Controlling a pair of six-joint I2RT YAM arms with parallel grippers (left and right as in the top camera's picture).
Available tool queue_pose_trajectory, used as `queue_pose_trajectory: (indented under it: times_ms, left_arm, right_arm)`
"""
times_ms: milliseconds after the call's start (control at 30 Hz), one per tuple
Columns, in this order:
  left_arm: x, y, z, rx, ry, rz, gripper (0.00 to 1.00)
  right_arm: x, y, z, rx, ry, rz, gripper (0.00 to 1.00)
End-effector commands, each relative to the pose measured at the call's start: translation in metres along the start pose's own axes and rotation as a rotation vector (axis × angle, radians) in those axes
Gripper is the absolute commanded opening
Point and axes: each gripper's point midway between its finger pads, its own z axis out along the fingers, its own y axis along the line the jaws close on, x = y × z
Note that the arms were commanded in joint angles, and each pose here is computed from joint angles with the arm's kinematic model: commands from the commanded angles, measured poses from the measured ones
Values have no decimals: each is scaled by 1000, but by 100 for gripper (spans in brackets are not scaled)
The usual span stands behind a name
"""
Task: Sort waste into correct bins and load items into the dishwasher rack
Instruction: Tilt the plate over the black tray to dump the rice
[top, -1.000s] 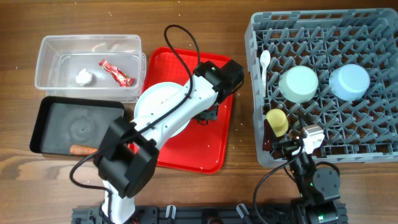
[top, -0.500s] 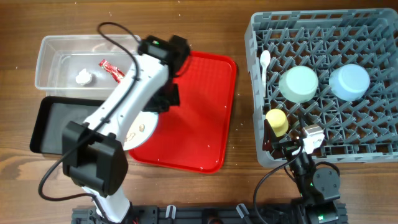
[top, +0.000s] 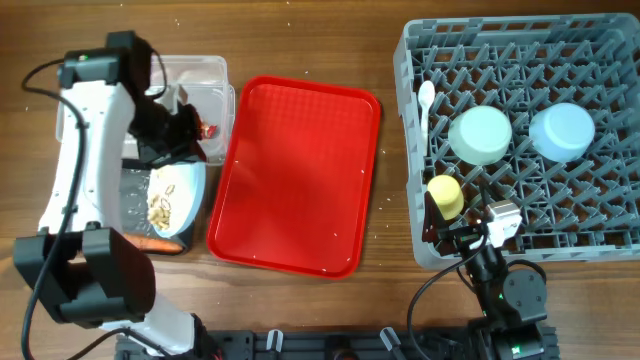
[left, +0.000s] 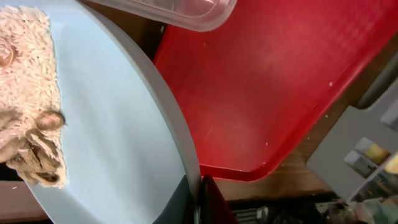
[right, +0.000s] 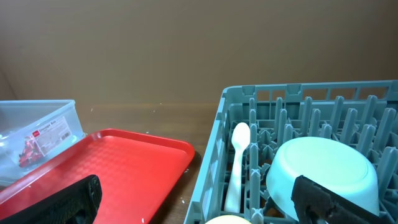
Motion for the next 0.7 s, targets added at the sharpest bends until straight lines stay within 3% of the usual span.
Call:
queue_pose_trajectory:
  times_ms: [0, 100, 500, 667]
  left_arm:
    - [0, 2, -11, 154, -15, 18, 4]
    - [-1, 4, -22, 313, -42, 25, 4]
    - [4, 35, -93, 620, -269, -29, 4]
    - [9, 47, -87, 748, -295, -68, 4]
  right_arm:
    - [-1, -1, 0, 3, -8, 16, 100]
    - [-1, -1, 0, 3, -8, 16, 100]
    - [-1, -1, 0, 3, -8, 16, 100]
    - [-1, -1, 0, 3, -8, 16, 100]
